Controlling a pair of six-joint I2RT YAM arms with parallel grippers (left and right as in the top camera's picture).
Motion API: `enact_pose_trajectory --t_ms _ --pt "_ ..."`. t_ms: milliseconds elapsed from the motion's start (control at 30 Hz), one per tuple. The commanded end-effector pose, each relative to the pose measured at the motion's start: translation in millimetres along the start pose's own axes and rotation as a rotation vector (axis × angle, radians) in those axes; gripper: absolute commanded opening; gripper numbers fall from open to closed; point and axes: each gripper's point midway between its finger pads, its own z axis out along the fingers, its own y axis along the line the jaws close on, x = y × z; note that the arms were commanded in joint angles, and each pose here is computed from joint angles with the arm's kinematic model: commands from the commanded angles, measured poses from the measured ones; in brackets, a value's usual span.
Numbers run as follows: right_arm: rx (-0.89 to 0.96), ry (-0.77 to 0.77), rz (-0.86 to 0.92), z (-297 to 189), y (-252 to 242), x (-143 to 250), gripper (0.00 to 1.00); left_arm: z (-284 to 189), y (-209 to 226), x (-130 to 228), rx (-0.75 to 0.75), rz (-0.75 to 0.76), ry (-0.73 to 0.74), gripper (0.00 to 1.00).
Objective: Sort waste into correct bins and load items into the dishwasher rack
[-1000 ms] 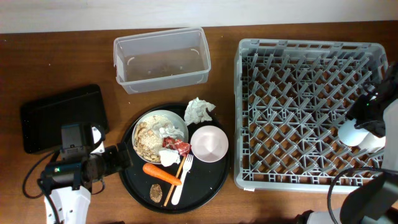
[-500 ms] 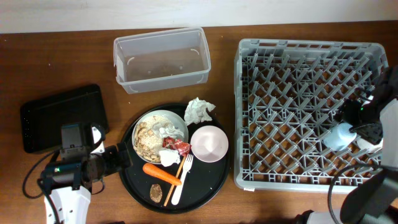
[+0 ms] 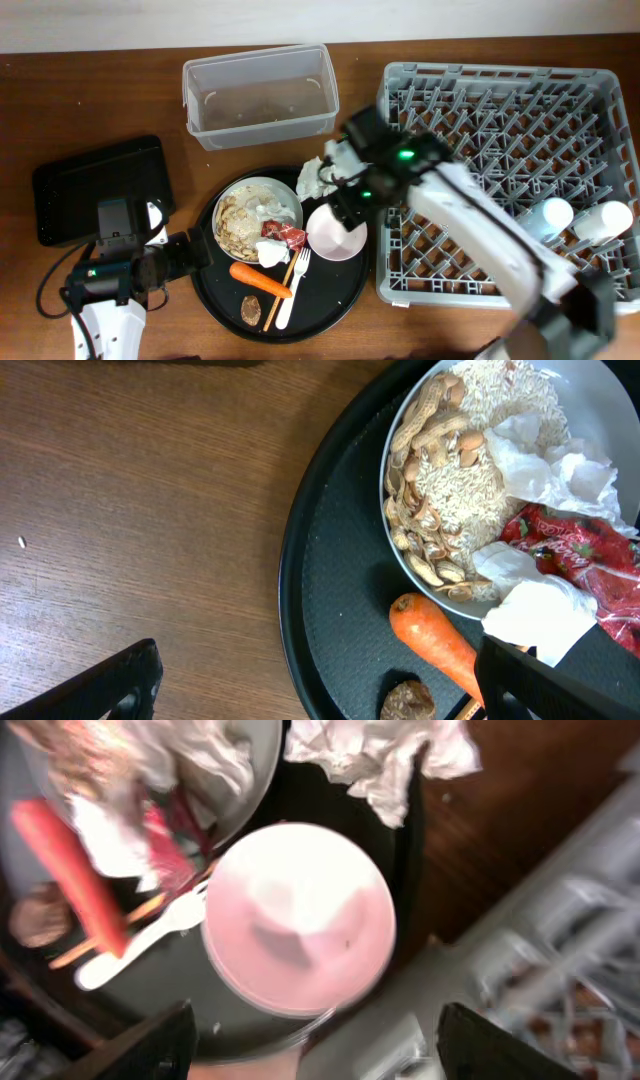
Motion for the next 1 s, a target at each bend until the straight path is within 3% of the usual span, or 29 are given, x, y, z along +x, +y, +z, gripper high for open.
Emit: enact_pose_trajectory --t_ms 0,133,267,333,467,633,700,800,900,967 --pt "0.066 0.115 -0.017 52.3 -15.6 1.3 0.80 -3.1 -2.4 -3.7 0.015 -0.016 -0.009 0.99" --pt "0.076 0.236 -0.006 110.1 -26.1 13.9 0.77 -3.1 -2.4 -3.7 0.015 -0.016 -0.009 0.99" --pt "0.088 0.266 -0.005 119.2 -29.6 19.2 0.43 -3.1 -2.4 -3.6 0.014 -0.016 -0.008 0.99" --pt "0.089 0.261 -0.002 109.9 -28.3 19.1 0.20 -3.1 -2.4 -3.7 0.015 -0.016 -0.009 0.99" --pt "0.182 0.166 0.022 53.0 -36.3 -12.5 0.04 -3.1 -2.4 -3.7 0.015 -0.016 -0.009 0.99" --pt "0.303 0.010 0.111 -26.3 -63.7 -43.8 0.04 -3.1 -2.4 -3.7 0.015 -0.016 -0.009 1.00" --pt "0.461 -0.094 0.209 -83.8 -105.3 -43.0 0.04 -3.1 -2.3 -3.7 0.014 -0.016 -0.009 0.99" --pt "0.846 -0.241 0.512 -188.7 -191.2 4.3 0.04 -3.1 -2.3 -3.9 0.014 -0.016 -0.010 0.99" --pt "1.105 -0.328 0.728 -247.2 -249.6 39.5 0.04 -3.1 -2.4 -4.0 0.014 -0.016 -0.010 0.99" --pt "1.177 -0.365 0.836 -263.3 -285.6 55.0 0.04 -3.1 -2.4 -4.0 0.014 -0.016 -0.010 0.99"
